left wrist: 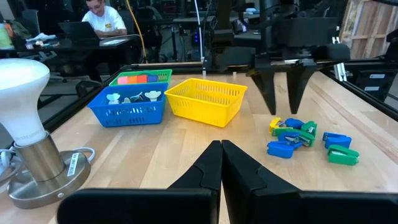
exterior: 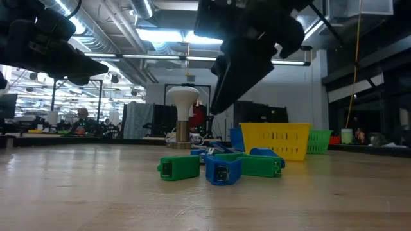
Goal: Pick and place Stapler, Stapler remover, tape
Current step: Put the blue stapler into the yellow bin
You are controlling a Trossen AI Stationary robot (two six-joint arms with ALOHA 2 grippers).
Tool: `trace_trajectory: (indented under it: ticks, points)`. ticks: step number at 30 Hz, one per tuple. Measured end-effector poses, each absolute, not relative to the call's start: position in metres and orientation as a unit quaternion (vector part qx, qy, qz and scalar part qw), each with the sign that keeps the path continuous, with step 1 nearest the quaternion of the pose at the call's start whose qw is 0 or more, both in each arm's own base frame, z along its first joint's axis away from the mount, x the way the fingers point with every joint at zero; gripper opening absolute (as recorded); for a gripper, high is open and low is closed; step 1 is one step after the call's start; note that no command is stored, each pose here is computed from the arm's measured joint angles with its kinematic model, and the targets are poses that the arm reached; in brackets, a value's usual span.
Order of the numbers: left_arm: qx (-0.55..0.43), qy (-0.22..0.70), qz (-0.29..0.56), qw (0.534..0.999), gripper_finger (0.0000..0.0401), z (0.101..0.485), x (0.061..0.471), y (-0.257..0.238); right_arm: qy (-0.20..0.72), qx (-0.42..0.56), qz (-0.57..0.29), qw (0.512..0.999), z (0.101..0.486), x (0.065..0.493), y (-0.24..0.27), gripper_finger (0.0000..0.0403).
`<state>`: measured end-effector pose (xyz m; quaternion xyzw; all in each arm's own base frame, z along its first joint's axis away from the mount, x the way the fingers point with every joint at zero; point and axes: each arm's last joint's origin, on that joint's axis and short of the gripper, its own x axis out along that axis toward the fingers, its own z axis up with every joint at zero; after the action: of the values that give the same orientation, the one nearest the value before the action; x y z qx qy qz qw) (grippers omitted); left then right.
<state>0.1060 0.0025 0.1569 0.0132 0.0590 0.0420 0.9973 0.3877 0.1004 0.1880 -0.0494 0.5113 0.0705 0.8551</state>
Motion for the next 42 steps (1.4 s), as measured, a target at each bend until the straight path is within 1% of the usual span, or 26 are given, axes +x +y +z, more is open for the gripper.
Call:
trace_trajectory:
  ticks: [12, 42]
  points:
    - [0.013, 0.059, 0.042, 0.997, 0.0001, 0.157, 0.106, 0.002, 0.526, -0.051, 0.069, 0.846, 0.171, 0.392, 0.100, 0.0161]
    - [0.013, 0.061, 0.042, 0.997, 0.0001, 0.157, 0.106, 0.002, 0.547, -0.045, 0.063, 0.834, 0.163, 0.386, 0.103, 0.0161]
